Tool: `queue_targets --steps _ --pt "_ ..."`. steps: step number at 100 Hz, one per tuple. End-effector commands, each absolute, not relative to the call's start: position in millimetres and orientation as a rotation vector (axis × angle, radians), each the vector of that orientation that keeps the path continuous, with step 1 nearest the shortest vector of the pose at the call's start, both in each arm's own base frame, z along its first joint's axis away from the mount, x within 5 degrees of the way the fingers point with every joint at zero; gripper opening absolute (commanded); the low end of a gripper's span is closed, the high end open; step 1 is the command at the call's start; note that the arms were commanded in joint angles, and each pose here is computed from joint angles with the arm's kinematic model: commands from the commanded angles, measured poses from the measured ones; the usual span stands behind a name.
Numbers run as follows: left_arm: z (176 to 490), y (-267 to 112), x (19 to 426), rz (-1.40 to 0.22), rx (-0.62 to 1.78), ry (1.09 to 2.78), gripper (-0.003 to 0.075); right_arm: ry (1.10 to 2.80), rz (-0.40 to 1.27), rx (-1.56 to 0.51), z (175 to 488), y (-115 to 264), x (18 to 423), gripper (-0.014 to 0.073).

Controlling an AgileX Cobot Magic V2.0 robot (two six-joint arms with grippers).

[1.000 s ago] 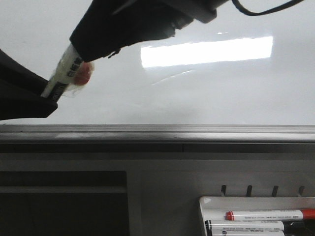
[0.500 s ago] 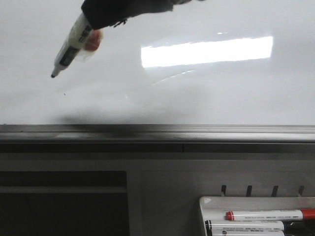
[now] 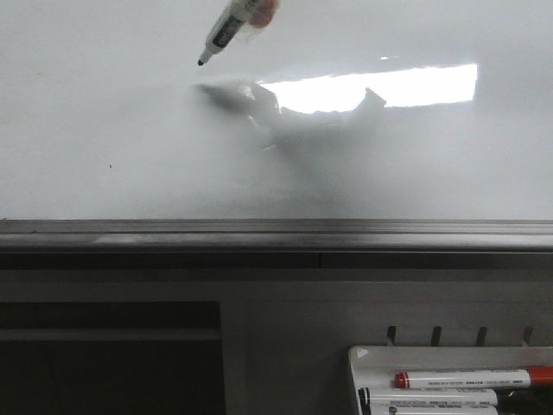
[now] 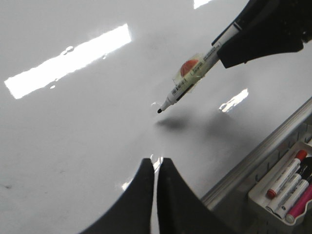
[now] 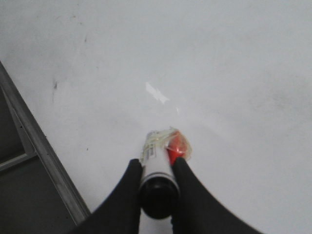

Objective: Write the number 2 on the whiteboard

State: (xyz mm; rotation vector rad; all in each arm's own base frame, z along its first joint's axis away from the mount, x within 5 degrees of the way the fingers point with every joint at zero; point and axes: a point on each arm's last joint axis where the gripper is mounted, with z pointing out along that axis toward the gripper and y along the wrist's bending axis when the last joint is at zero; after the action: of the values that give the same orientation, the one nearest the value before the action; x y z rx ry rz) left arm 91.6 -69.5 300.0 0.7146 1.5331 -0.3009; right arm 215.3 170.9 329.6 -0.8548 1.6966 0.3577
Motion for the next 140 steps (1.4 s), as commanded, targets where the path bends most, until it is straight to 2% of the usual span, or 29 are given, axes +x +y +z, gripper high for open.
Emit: queue_targets --steps 1,61,80,104,119,140 --pt "317.1 -71.1 90.7 -0.368 0.661 1.45 -0.002 1.636 0.324 -0.773 350.1 162.1 216.9 -0.0071" --pt "321.9 -65.3 94.9 -0.335 0.598 1.416 -0.002 1.618 0.19 -0.589 362.9 121.8 225.9 -0.0067" --pt "322.4 -65.6 94.7 -0.339 0.599 1.41 -0.002 1.716 0.249 -0.601 336.3 114.6 214.5 -0.0067" --pt "322.4 -65.6 94.7 -0.339 0.599 1.41 -0.002 1.866 0.384 -0.705 298.6 135.9 215.1 -0.0067" --pt "322.4 -65.6 94.7 -0.339 0.599 1.41 -0.002 1.861 0.397 -0.762 294.0 159.9 218.9 -0.0067" --pt "322.4 -65.6 94.7 -0.339 0.599 1.41 -0.002 1.846 0.347 -0.703 295.4 144.3 212.6 -0.0067"
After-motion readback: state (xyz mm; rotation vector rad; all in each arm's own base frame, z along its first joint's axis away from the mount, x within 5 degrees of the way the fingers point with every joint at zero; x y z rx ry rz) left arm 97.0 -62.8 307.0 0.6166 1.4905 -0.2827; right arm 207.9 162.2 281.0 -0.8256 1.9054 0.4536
